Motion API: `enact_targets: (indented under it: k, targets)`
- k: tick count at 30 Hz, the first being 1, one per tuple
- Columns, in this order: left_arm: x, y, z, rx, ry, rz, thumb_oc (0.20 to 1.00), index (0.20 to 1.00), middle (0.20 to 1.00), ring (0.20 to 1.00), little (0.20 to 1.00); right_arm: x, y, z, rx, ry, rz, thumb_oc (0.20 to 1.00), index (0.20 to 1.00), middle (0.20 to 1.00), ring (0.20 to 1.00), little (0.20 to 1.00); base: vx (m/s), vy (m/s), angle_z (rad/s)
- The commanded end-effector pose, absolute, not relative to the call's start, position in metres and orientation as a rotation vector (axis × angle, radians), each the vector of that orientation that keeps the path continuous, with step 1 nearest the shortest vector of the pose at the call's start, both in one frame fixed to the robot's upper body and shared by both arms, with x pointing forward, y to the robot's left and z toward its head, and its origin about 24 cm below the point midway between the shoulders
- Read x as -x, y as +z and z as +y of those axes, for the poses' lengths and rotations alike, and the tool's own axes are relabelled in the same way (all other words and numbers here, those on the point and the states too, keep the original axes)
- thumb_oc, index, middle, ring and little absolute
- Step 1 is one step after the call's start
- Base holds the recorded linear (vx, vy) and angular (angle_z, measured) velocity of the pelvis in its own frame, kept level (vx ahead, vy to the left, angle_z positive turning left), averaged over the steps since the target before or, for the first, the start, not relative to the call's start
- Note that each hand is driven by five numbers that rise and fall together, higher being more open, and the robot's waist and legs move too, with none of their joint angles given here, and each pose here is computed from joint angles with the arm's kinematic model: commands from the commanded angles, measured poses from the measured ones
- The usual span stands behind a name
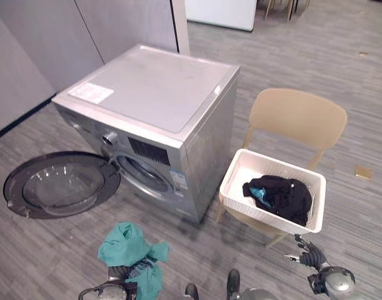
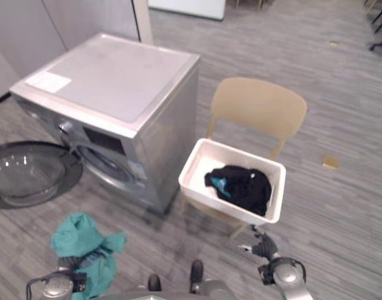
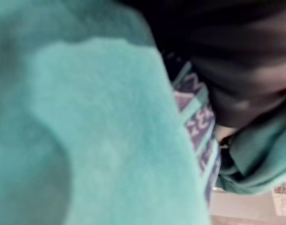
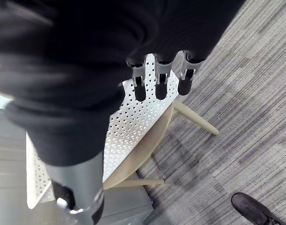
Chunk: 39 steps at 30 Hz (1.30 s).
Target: Grab the laundry basket,head to the washer,open it,put in the laundry and shut it.
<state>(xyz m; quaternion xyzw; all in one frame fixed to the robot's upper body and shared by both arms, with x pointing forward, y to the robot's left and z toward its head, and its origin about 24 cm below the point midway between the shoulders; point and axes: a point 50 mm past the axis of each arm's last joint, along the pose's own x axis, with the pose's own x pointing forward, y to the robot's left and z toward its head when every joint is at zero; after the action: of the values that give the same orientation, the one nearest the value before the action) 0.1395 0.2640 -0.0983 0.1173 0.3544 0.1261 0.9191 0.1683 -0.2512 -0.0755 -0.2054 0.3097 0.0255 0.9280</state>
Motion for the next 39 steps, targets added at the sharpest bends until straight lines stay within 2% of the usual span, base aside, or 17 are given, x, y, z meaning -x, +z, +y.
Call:
enact_targets:
  k: [1,11,15,21,32,39]
  targets:
    - [-0.172,-0.071,0.279,-0.222,0.35,0.553,0.2,0.2,0.2,0.2,0.2,-0.19,-0.059,-0.241,0.421,0.024,0.5,1.0,1.0,1.0,1.0,1.0,-0.1,-0.05,0.95]
    - [-0.172,-0.075,0.272,-0.242,0.3,0.584,0.2,0.2,0.2,0.2,0.2,-0.182,-0.076,-0.23,0.428,0.054,0.578,1.0,1.0,1.0,1.0,1.0,0.1,0.117,1.2]
    - [-0.167,-0.078,0.271,-0.264,0.28,0.606,0.2,0.2,0.2,0.2,0.2,-0.196,-0.073,-0.212,0.465,0.133,0.543,1.0,1.0,1.0,1.0,1.0,0.3,0.294,0.25]
    - [-0.178,-0.068,0.274,-0.32,0.241,0.567,0.2,0.2,0.2,0.2,0.2,-0.216,-0.059,-0.181,0.437,0.217,0.438,1.0,1.0,1.0,1.0,1.0,0.21,0.214,0.36]
    - [-0.175,-0.075,0.257,-0.299,0.17,0.582,0.2,0.2,0.2,0.2,0.2,-0.212,-0.065,-0.181,0.456,0.241,0.471,1.0,1.0,1.0,1.0,1.0,0.23,-0.014,0.52]
    - [-0.165,-0.088,0.241,-0.286,0.1,0.639,0.2,0.2,0.2,0.2,0.2,-0.195,-0.079,-0.209,0.506,0.171,0.574,1.0,1.0,1.0,1.0,1.0,0.23,-0.14,0.61]
